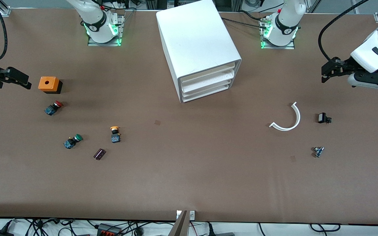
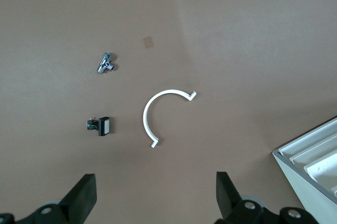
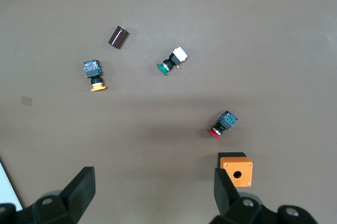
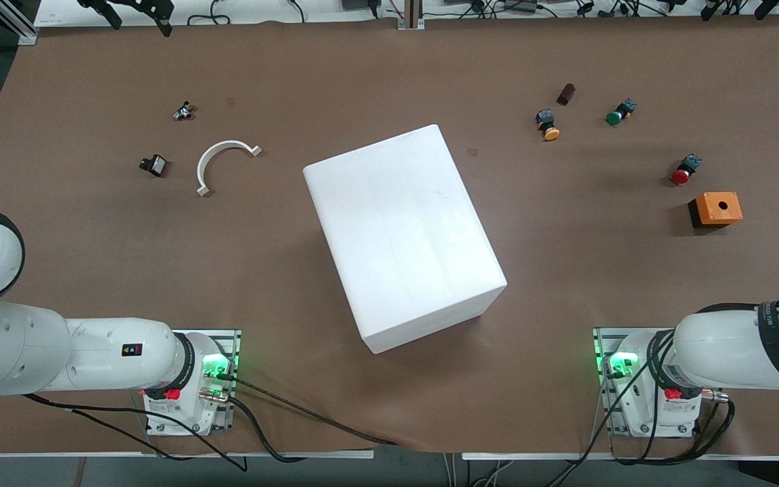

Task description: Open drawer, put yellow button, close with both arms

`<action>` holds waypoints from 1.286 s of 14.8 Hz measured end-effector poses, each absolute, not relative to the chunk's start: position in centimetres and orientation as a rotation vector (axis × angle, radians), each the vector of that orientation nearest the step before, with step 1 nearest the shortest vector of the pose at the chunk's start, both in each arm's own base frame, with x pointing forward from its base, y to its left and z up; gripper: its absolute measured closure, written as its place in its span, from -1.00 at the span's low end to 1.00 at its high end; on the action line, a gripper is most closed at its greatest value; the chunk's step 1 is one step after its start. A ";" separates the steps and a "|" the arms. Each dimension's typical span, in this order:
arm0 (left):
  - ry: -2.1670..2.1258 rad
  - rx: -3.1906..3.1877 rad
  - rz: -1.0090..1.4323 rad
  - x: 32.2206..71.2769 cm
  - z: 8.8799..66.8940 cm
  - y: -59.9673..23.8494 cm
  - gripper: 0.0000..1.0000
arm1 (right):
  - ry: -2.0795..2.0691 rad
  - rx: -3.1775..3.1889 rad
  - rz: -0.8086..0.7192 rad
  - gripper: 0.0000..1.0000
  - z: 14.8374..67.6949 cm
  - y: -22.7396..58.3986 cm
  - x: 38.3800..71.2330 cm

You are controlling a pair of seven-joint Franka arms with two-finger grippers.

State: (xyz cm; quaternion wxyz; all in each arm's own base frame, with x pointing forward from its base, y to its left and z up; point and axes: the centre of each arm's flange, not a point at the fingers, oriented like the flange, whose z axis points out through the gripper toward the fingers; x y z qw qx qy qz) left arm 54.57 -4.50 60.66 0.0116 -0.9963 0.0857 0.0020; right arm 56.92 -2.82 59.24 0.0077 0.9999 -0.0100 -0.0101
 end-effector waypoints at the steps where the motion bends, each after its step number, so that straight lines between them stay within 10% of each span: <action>1: 0.267 -3.107 0.006 54.6 60.7 -4.5 -1.00 | -0.031 3.126 -0.032 -1.00 59.2 -2.8 56.9; 11: 0.267 -3.106 0.060 54.2 60.3 -4.5 -1.00 | -0.035 3.126 -0.046 -1.00 58.8 -3.0 57.0; 19: 0.376 -3.206 0.706 52.3 52.8 -7.9 -1.00 | -0.032 3.126 -0.048 -1.00 58.7 -2.9 57.0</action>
